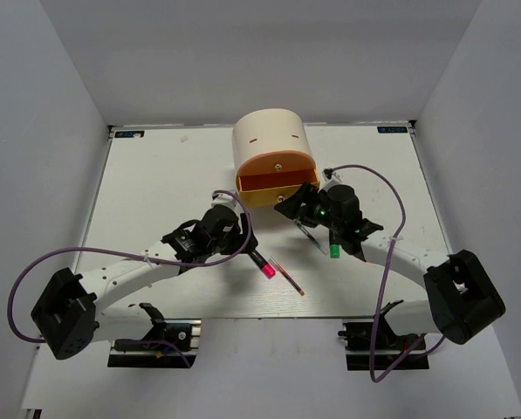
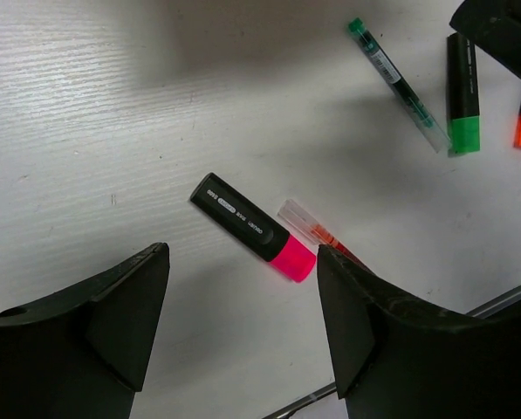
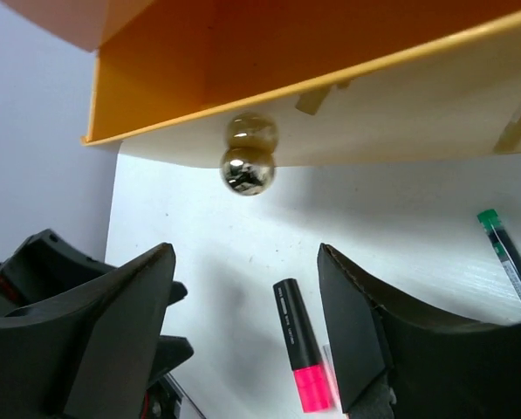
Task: Sort the stationery into containers
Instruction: Pick up the pen from the center of the board.
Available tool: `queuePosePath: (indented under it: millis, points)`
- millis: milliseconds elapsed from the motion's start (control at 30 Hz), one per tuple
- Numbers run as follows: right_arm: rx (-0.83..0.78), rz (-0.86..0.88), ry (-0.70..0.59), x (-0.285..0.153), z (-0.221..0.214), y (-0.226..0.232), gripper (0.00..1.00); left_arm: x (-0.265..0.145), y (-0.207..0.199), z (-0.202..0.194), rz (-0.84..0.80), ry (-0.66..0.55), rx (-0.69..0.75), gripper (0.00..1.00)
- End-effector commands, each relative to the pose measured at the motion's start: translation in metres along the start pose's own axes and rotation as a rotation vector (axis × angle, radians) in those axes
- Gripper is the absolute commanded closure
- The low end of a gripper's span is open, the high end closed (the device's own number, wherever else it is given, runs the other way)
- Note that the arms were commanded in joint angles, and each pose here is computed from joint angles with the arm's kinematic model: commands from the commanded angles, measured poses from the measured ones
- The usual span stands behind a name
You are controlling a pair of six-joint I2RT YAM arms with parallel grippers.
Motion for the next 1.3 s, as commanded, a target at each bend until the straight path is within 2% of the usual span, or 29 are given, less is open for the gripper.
queuePosePath:
  millis: [0,100,233,300,400,433,600,667,700,733,767,800,900,967,1000,1100,1167,1267]
  points:
    - [-0.079,0.063,-0.030,-0.011,0.005,0.012,0.28,-0.006,-0.011,0.011,-0.042,-0.025,0.017,0.23]
    - [-0.153,0.086,-0.046,-0.019,0.010,0.017,0.36,-0.006,-0.011,0.009,-0.031,-0.012,0.053,0.24]
    - [-0.254,0.130,-0.040,-0.032,0.011,0.021,0.57,-0.011,-0.008,0.008,-0.022,0.004,0.078,0.26]
    - [-0.344,0.176,-0.040,-0.039,0.013,0.026,0.63,-0.010,-0.008,0.008,-0.014,-0.001,0.069,0.27]
    - [-0.470,0.208,-0.019,-0.044,0.012,0.025,0.83,-0.015,-0.010,0.007,-0.014,-0.007,0.017,0.28]
    - [-0.484,0.188,-0.010,-0.045,0.012,0.022,0.99,-0.016,-0.009,0.005,-0.014,-0.007,0.005,0.29]
    - [-0.546,0.103,0.104,-0.044,0.015,0.008,1.00,-0.019,-0.008,0.005,0.005,-0.019,-0.078,0.36]
    - [-0.566,0.078,0.087,-0.043,0.023,0.007,1.00,-0.018,-0.005,0.004,0.040,-0.016,-0.115,0.41]
    - [-0.591,0.078,0.076,-0.045,0.026,0.007,1.00,-0.018,-0.005,0.003,0.059,-0.013,-0.186,0.46]
    - [-0.594,0.068,0.066,-0.045,0.029,0.005,1.00,-0.016,-0.003,0.000,0.082,-0.004,-0.216,0.46]
    - [-0.603,0.065,0.056,-0.047,0.031,0.005,0.70,-0.015,-0.003,0.002,0.090,-0.012,-0.248,0.46]
    - [-0.607,0.051,0.037,-0.047,0.035,0.004,0.63,-0.013,-0.004,0.000,0.098,-0.004,-0.272,0.46]
    - [-0.636,0.026,0.014,-0.050,0.044,-0.003,0.52,-0.003,-0.002,-0.006,0.156,0.036,-0.338,0.46]
    - [-0.641,0.001,-0.001,-0.051,0.048,-0.008,0.52,0.002,-0.005,-0.002,0.194,0.054,-0.391,0.45]
    - [-0.636,-0.019,-0.012,-0.052,0.051,-0.011,0.58,0.009,-0.004,-0.007,0.239,0.098,-0.394,0.45]
    - [-0.625,-0.067,-0.035,-0.059,0.058,-0.023,0.69,0.017,-0.014,-0.012,0.290,0.165,-0.437,0.45]
    - [-0.641,-0.055,-0.063,-0.066,0.059,-0.021,0.69,0.024,-0.011,-0.024,0.368,0.235,-0.432,0.41]
    - [-0.637,-0.067,-0.073,-0.072,0.054,-0.034,0.69,0.031,-0.016,-0.020,0.399,0.238,-0.423,0.36]
Point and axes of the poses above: each gripper's point midway between its finger pads, its own x axis out along the fingers, its own y axis along the line the jaws close on, z = x × y, the point moved 6 cm from there along -x, back along the fingers, and after that the axes turned 10 degrees about x, right-handed, at the moved point
